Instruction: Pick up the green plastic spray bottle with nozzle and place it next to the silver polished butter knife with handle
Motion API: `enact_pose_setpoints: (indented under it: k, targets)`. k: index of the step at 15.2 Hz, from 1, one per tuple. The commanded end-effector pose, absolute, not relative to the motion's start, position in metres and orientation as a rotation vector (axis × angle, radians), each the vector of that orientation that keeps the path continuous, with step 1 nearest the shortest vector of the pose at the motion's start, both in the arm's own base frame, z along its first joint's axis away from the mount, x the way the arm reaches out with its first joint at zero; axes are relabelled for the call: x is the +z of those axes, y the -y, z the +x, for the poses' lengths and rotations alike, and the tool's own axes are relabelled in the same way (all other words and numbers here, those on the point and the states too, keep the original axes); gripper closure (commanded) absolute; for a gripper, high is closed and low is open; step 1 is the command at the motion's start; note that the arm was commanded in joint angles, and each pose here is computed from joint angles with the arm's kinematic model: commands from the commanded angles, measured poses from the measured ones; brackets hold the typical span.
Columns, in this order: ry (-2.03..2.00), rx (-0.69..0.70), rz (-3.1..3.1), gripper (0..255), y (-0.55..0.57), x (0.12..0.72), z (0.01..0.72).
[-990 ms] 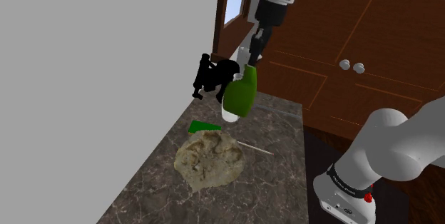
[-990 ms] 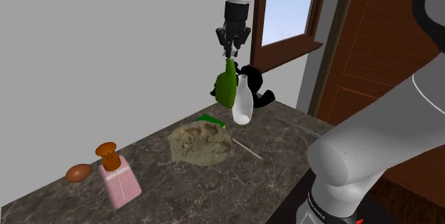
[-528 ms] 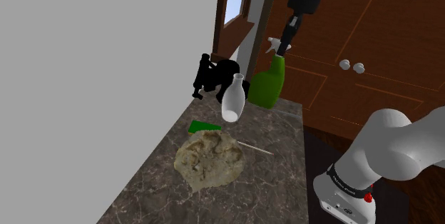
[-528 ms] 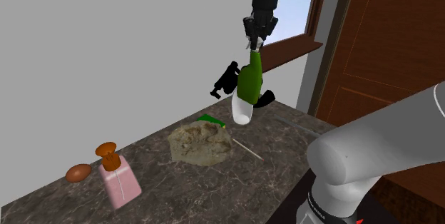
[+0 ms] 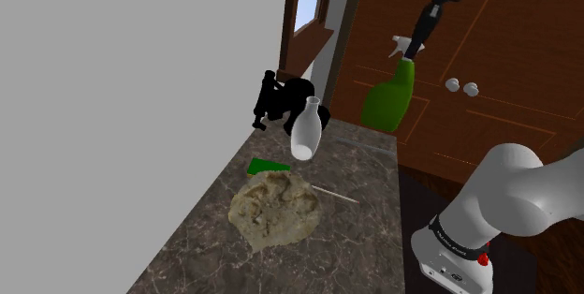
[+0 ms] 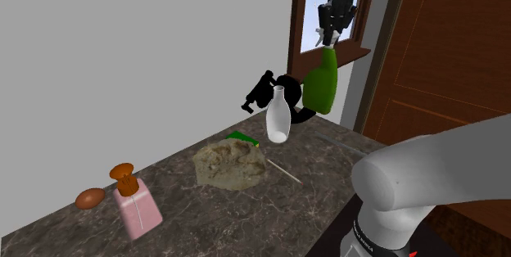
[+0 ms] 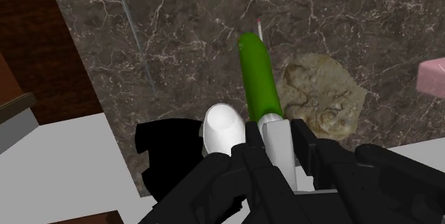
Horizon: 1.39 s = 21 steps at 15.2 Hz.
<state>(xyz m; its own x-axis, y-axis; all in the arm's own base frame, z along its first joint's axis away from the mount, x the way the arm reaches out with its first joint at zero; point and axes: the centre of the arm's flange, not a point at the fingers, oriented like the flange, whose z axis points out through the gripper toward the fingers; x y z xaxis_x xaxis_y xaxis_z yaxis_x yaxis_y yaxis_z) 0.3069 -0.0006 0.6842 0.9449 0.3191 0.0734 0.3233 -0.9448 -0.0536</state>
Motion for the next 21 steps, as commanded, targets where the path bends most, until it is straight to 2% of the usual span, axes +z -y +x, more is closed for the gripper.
enact_pose_setpoints:
  k: [1, 11, 21]
  targets:
    - [0.502, -0.097, -3.033, 255, 0.025, 0.693, 0.292]
    - [0.502, -0.097, -3.033, 255, 0.124, 0.737, 0.231]
    - [0.502, -0.097, -3.033, 255, 0.124, 0.685, 0.231]
